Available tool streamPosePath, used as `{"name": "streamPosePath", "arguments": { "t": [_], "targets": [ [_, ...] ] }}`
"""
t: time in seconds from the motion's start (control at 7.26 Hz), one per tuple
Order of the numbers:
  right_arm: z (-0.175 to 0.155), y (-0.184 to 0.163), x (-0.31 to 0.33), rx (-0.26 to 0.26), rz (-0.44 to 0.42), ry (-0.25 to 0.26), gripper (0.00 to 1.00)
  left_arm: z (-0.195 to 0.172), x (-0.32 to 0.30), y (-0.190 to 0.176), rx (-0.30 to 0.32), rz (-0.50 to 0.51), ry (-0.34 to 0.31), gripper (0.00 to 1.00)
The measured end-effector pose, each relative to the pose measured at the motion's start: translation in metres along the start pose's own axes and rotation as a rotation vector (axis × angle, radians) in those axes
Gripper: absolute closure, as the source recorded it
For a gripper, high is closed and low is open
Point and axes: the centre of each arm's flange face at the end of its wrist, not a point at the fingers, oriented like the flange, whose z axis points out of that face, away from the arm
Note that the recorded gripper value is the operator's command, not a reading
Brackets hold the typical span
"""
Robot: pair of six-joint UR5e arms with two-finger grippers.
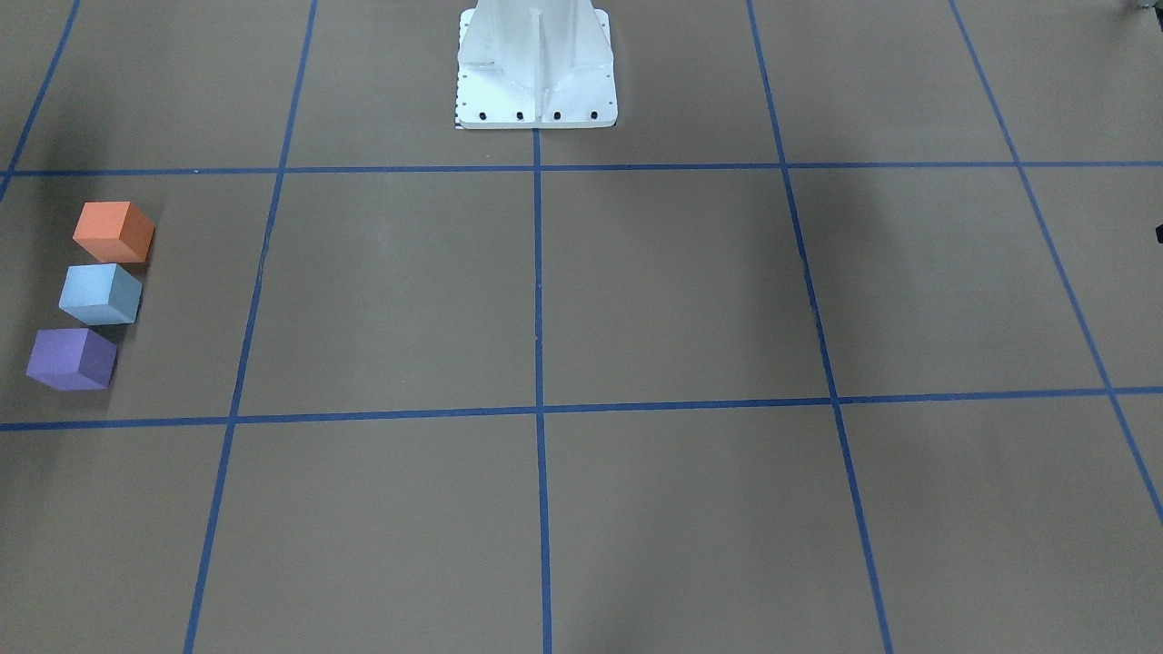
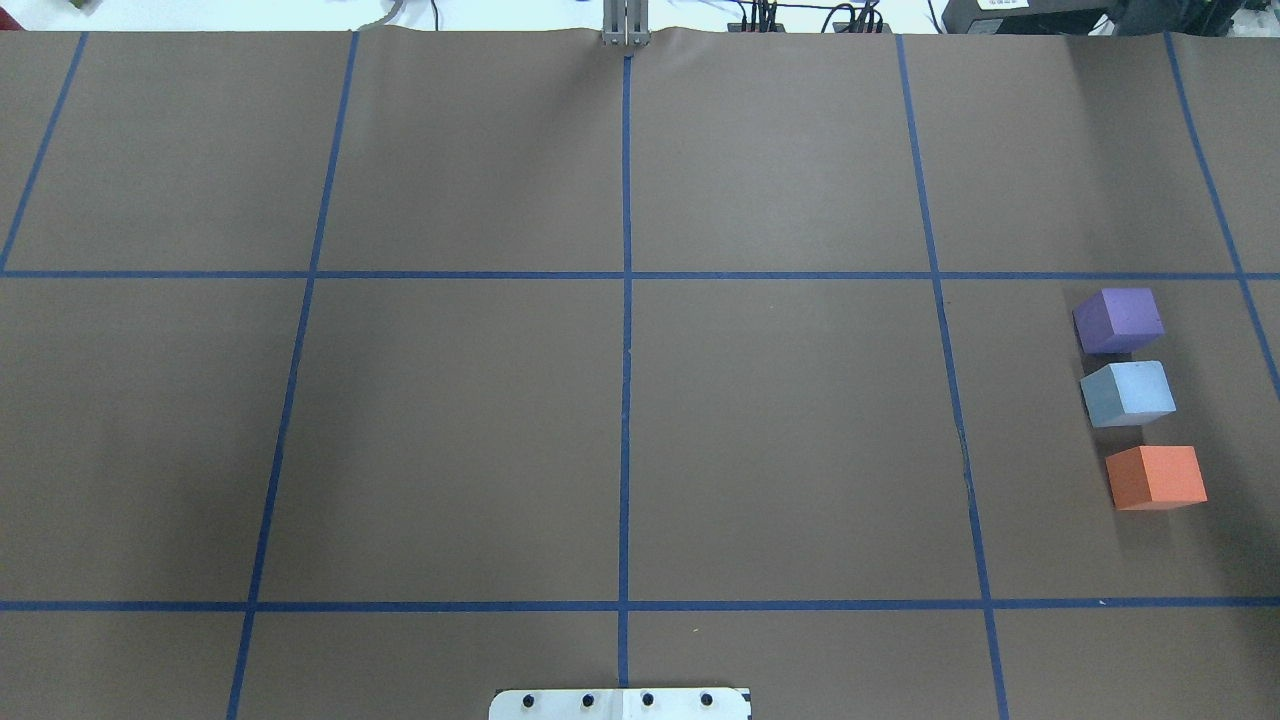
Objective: Place blue block between orange and purple blocks
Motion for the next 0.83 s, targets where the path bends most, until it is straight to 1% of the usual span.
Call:
{"name": "streamPosePath", "arguments": {
  "t": [0.55,0.83],
  "targets": [
    [0.004,-0.001,-0.003,-0.005,-0.007,0.004,0.00,-0.006,0.007,0.008,0.010,0.011,0.000,0.00],
    [0.007,-0.001,-0.004,-0.011,-0.009,0.004,0.00,-0.004,0.006,0.016,0.006,0.007,0.000,0.00]
  ]
}}
